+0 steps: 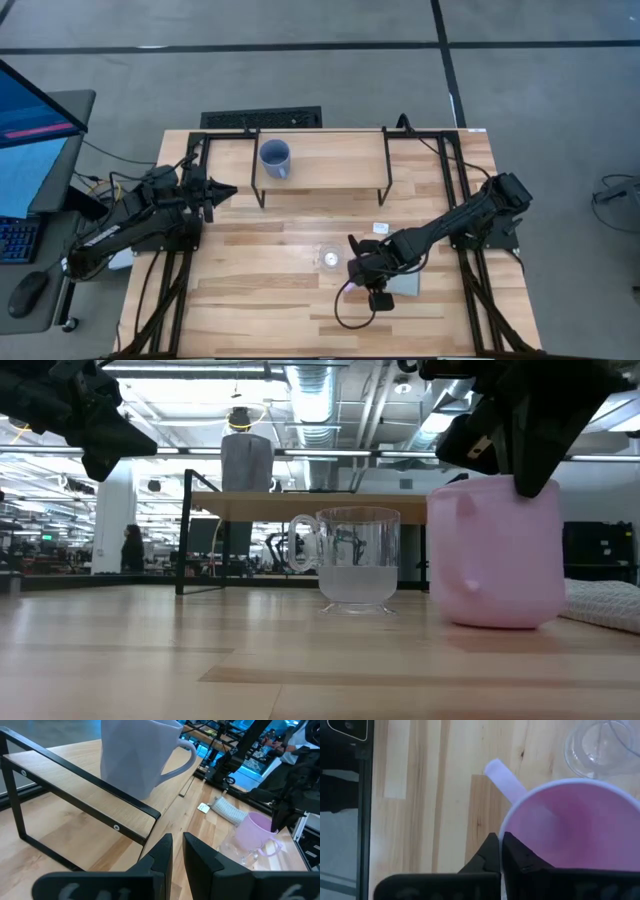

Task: Stack small to large cups/mugs on shelf
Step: Put the pink cup on the shelf

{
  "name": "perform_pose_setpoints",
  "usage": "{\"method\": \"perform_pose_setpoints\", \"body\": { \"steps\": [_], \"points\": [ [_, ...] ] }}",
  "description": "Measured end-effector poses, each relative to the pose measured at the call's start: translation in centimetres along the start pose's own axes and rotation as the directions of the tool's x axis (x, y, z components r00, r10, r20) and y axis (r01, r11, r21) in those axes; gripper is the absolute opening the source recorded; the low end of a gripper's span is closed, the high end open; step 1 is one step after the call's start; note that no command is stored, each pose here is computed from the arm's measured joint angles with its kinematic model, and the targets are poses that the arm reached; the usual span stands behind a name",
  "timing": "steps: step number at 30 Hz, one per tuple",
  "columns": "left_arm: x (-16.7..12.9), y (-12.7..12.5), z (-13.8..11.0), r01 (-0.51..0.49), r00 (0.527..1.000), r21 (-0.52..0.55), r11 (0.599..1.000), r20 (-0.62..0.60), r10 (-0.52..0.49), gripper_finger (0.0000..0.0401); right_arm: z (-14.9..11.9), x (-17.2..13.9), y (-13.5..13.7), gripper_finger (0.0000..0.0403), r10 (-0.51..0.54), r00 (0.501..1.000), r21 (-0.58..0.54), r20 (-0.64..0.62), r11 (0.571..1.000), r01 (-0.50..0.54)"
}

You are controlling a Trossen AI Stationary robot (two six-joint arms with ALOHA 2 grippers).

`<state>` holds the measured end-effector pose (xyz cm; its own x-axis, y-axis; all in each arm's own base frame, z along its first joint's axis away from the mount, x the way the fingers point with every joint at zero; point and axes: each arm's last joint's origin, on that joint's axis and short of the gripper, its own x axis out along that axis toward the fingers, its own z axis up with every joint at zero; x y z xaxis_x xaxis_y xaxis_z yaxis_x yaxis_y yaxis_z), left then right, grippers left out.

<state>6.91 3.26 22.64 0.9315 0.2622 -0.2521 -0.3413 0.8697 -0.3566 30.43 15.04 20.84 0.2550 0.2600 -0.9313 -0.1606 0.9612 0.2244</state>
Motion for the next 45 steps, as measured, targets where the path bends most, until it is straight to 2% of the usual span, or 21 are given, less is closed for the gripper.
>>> {"method": "perform_pose_setpoints", "body": {
  "steps": [8,19,25,36,45],
  "points": [
    [0.0,0.0,0.0,0.000,1.000,0.000,1.000,0.000,0.000,0.0033,0.0,-0.2,-0.1,0.0009,-0.009,1.000,0.006,-0.018,1.000,0.009],
    [0.0,0.0,0.0,-0.001,1.000,-0.005,1.000,0.000,0.001,0.0033,0.5,-2.8,-1.3,0.0008,-0.128,0.983,0.044,-0.135,0.990,0.135],
    [0.0,0.0,0.0,0.000,1.000,-0.005,1.000,0.000,0.000,0.0033,1.0,-4.3,-1.5,0.0008,-0.171,0.975,0.044,-0.141,0.983,0.179],
    [0.0,0.0,0.0,0.004,1.000,-0.003,1.000,-0.001,-0.004,0.0033,2.1,-8.9,-2.5,0.0008,-0.322,0.930,0.019,-0.177,0.944,0.330],
    [0.0,0.0,0.0,0.005,1.000,0.002,1.000,-0.002,-0.005,0.0033,3.8,-13.0,-5.1,0.0008,-0.372,0.922,0.004,-0.108,0.927,0.374]
  ]
}}
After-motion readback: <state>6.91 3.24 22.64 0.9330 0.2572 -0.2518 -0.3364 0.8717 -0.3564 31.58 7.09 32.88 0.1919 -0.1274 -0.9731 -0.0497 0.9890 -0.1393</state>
